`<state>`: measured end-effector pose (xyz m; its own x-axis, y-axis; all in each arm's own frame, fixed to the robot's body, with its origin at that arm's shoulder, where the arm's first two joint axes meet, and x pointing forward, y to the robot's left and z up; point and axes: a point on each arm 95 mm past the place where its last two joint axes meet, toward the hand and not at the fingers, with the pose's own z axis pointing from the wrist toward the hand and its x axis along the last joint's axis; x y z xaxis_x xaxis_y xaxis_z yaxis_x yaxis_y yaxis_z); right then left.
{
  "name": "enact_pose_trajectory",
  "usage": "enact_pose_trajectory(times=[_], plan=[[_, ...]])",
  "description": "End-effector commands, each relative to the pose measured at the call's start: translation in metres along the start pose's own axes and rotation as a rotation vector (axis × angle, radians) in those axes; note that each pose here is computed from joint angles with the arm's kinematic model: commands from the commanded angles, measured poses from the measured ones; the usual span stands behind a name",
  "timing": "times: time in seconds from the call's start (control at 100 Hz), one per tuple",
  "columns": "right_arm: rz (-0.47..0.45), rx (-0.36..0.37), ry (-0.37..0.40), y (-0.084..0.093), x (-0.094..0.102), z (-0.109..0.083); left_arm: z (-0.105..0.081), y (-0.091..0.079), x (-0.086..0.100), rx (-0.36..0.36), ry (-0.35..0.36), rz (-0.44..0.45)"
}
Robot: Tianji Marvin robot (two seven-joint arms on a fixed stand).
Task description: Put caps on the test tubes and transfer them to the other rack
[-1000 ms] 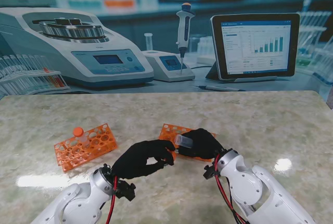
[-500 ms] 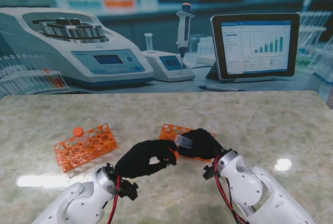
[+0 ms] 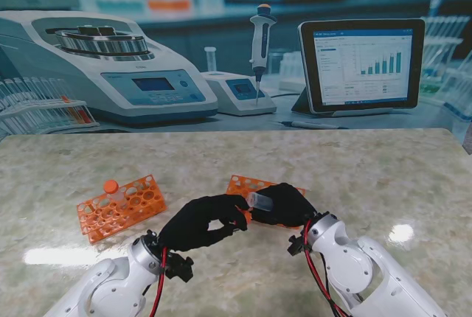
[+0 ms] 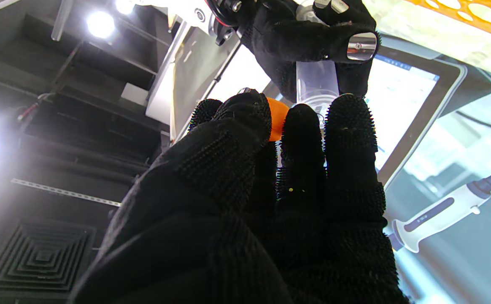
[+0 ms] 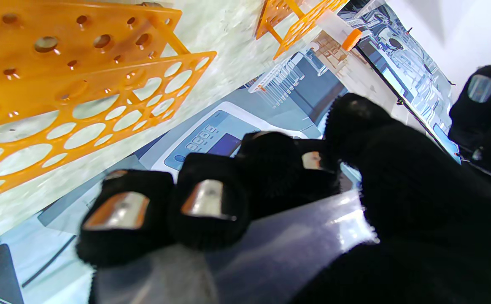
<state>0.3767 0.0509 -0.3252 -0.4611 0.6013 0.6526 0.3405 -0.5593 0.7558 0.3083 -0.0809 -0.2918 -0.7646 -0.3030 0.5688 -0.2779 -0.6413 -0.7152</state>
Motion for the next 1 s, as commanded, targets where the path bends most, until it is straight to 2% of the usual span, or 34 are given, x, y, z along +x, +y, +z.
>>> enact_pose_trajectory(times=[0.0, 0.36, 0.99], plan=[[0.005, 0.004, 0.0, -0.003, 0.002, -0.001, 0.001, -0.002, 0.002, 0.009, 0.005, 0.003], [0.003, 0.001, 0.013, -0.004, 0.004, -0.004, 0.004, -0.005, -0.007, 0.03, -0.026, 0.003], [0.004, -0.004, 0.04, -0.005, 0.011, -0.008, 0.016, 0.003, -0.012, 0.03, -0.041, -0.044]])
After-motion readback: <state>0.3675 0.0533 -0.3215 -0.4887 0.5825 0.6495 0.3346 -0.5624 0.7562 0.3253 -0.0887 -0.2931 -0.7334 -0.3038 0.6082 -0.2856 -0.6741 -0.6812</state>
